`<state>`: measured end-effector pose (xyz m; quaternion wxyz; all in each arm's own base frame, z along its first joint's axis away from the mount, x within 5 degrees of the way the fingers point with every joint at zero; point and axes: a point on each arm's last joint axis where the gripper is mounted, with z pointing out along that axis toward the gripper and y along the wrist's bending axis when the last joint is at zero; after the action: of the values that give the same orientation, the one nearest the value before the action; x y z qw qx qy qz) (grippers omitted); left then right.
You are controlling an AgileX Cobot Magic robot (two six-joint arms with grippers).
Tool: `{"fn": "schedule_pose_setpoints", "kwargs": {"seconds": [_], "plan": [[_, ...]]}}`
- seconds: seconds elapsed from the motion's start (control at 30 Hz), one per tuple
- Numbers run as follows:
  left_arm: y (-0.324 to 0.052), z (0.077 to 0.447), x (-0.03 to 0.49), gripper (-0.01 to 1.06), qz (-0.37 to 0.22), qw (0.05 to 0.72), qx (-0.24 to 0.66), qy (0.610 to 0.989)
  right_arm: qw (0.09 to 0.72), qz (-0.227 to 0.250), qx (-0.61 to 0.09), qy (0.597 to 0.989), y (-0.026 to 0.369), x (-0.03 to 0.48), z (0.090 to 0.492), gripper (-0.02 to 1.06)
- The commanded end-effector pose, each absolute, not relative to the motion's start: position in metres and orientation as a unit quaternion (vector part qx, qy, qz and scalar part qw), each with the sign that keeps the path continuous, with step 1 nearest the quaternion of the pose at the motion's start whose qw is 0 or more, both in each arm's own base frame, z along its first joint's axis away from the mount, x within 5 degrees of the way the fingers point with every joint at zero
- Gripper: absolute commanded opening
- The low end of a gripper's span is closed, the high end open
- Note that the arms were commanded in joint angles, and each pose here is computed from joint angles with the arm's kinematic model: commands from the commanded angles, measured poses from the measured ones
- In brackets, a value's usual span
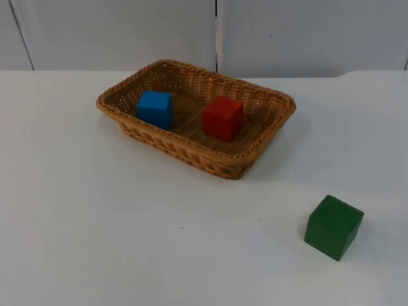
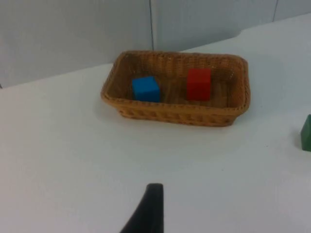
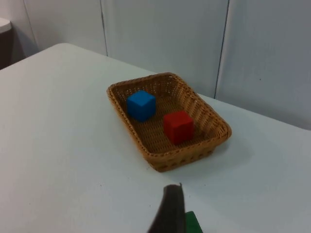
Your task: Pick up one cube with each hand and place exactly two cubes into the same basket, leaving the remaining cube outside.
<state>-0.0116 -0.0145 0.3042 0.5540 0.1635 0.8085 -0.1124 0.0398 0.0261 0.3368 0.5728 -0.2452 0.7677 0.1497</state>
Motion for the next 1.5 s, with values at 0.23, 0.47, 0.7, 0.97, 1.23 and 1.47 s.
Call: {"fn": "schedule_pose_setpoints", "kwargs": {"seconds": [0.23,0.47,0.7,0.97,1.23,1.47], "plan": [[-0.011,0.286,-0.009,0.88,-0.105,0.537,0.138,0.826,0.566,0.148,-0.246,0.773,0.011,0.015,0.328,0.69],[-0.007,0.283,-0.008,0.88,-0.088,0.530,0.125,0.834,0.564,0.148,-0.247,0.774,-0.002,-0.007,0.318,0.69],[-0.007,0.282,-0.008,0.88,-0.081,0.524,0.131,0.838,0.552,0.154,-0.242,0.783,-0.004,-0.012,0.301,0.69],[-0.006,0.277,-0.007,0.88,-0.078,0.514,0.132,0.844,0.509,0.151,-0.239,0.813,-0.003,-0.010,0.286,0.69],[-0.007,0.275,-0.007,0.88,-0.077,0.509,0.132,0.847,0.504,0.152,-0.234,0.817,-0.002,-0.008,0.283,0.69],[-0.007,0.275,-0.007,0.88,-0.077,0.509,0.132,0.847,0.498,0.145,-0.238,0.821,-0.002,-0.007,0.279,0.69]]}}
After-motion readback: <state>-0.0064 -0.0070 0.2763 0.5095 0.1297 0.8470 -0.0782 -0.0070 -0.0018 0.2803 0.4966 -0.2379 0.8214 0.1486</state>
